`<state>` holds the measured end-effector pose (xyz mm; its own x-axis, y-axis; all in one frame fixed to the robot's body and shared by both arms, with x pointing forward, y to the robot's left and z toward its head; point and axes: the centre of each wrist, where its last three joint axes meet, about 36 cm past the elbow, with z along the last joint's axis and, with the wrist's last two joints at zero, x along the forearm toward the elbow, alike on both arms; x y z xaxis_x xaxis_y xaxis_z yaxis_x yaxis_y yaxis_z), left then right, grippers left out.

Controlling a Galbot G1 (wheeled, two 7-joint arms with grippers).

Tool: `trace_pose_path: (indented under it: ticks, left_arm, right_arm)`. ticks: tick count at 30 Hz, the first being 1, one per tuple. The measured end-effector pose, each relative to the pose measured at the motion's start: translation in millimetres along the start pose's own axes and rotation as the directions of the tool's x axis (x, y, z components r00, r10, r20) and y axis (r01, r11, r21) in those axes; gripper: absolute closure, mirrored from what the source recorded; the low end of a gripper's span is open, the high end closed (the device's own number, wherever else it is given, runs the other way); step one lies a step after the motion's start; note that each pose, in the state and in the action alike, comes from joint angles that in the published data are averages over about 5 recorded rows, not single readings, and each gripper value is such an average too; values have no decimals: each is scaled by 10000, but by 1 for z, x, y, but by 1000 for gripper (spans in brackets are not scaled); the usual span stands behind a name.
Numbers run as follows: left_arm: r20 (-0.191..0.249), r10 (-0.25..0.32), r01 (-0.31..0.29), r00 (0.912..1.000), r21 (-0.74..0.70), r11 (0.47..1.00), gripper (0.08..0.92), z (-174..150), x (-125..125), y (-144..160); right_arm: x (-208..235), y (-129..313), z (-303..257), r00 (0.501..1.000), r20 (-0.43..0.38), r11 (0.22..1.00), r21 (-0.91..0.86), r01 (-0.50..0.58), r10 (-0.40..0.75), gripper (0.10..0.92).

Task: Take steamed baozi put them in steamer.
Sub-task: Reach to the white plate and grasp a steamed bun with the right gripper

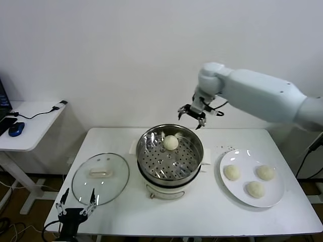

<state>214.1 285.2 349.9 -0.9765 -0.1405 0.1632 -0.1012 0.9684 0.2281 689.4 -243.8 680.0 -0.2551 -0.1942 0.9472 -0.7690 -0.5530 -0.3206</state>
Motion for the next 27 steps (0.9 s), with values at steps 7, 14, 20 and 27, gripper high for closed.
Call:
trace_pose_path:
  ticks: [7, 14, 20, 27]
  left_arm:
    - [-7, -12, 12, 10000, -11, 10000, 177, -2, 4, 1]
    - [-63, -35, 35, 10000, -39, 10000, 177, -1, 6, 3]
    - [-178, -63, 62, 9998, -68, 10000, 177, 3, 8, 3]
    - [-254, -109, 106, 9996, -111, 9999, 177, 6, 8, 5]
  right_arm:
    - [-22, 64, 54, 9988, 178, 9360, -3487, 489, -456, 200]
    - [-72, 114, 79, 9901, 385, 8576, -4960, 1364, -1352, 200]
    - [-115, 145, 88, 9791, 401, 8154, -5474, 1883, -1992, 200]
    - [-152, 170, 93, 9693, 480, 7773, -5885, 2225, -2411, 200]
